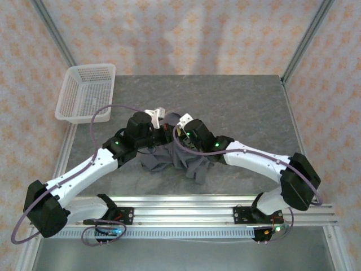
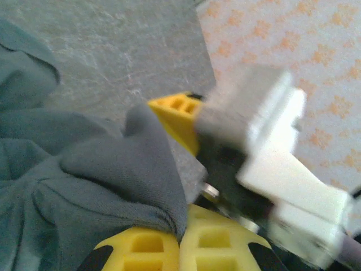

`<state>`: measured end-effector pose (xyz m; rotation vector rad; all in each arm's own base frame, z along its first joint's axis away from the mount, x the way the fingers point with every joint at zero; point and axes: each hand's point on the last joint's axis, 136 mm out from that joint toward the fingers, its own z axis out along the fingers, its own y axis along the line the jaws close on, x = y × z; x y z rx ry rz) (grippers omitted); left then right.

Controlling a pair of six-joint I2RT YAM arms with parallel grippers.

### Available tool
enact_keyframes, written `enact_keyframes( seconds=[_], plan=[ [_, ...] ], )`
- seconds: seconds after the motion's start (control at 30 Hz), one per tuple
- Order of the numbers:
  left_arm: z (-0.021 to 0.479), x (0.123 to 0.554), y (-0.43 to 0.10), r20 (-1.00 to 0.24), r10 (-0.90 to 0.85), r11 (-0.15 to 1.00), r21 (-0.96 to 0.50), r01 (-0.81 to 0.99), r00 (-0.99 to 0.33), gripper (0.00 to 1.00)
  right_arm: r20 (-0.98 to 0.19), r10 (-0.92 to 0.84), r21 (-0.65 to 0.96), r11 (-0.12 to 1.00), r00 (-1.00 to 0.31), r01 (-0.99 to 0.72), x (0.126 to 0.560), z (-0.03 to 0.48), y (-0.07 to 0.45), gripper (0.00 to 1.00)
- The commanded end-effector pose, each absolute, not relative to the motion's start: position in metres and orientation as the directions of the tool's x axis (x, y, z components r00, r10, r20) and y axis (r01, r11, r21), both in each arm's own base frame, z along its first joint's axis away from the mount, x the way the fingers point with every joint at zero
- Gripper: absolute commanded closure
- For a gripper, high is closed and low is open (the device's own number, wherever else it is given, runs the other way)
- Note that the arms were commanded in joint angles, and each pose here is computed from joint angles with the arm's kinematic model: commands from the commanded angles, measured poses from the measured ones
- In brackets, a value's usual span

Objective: Fold the inside-out t-shirt

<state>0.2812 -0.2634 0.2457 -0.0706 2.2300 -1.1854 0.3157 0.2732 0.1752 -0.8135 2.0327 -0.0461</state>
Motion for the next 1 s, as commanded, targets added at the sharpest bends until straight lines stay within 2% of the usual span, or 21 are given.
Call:
enact_keyframes(
  seconds=[0.0,0.07,0.13,0.23,0.37,0.47,0.57,0.63,0.7,0.83,0.9,0.97],
  plan=[
    [0.272,0.277,-0.267,-0.546,-0.300,0.573,-0.759,0.310,-0.782,1.00,-0.775,-0.518,-0.358,0.831,-0.361,-0.425,0.322,0.198,0.256,0.50],
    [0.269,0.279,-0.266,-0.543,-0.308,0.577,-0.759,0.301,-0.781,1.00,-0.791,-0.487,-0.338,0.853,-0.370,-0.398,0.316,0.199,0.243,0.70],
    [0.269,0.279,-0.265,-0.543,-0.311,0.574,-0.761,0.301,-0.780,1.00,-0.800,-0.434,-0.291,0.884,-0.414,-0.365,0.312,0.194,0.223,0.83],
    [0.267,0.281,-0.267,-0.541,-0.304,0.576,-0.760,0.301,-0.784,1.00,-0.805,-0.341,-0.195,0.925,-0.486,-0.326,0.308,0.185,0.195,0.89],
    [0.263,0.282,-0.268,-0.537,-0.290,0.584,-0.755,0.298,-0.793,1.00,-0.807,-0.297,-0.073,0.908,-0.510,-0.412,0.290,0.183,0.195,1.00],
    [0.260,0.284,-0.270,-0.533,-0.292,0.583,-0.758,0.295,-0.794,1.00,-0.805,-0.271,0.081,0.831,-0.527,-0.550,0.267,0.187,0.218,1.00],
    [0.252,0.288,-0.270,-0.529,-0.291,0.592,-0.754,0.284,-0.797,1.00,-0.789,-0.232,0.337,0.611,-0.569,-0.717,0.227,0.208,0.262,1.00],
    [0.244,0.291,-0.270,-0.535,-0.282,0.614,-0.739,0.279,-0.796,1.00,-0.773,-0.197,0.463,0.474,-0.603,-0.749,0.209,0.227,0.283,1.00],
    [0.226,0.299,-0.261,-0.552,-0.267,0.684,-0.686,0.248,-0.790,1.00,-0.767,-0.168,0.532,0.373,-0.620,-0.760,0.198,0.246,0.294,1.00],
    [0.188,0.321,-0.223,-0.602,-0.252,0.827,-0.540,0.154,-0.758,1.00,-0.775,-0.085,0.580,0.297,-0.626,-0.759,0.198,0.276,0.295,1.00],
    [0.180,0.329,-0.206,-0.612,-0.272,0.850,-0.514,0.113,-0.743,0.88,-0.770,-0.015,0.605,0.296,-0.637,-0.739,0.207,0.287,0.288,1.00],
    [0.187,0.329,-0.200,-0.637,-0.277,0.850,-0.511,0.126,-0.719,0.71,-0.755,0.045,0.633,0.313,-0.655,-0.708,0.219,0.290,0.279,1.00]
  ],
)
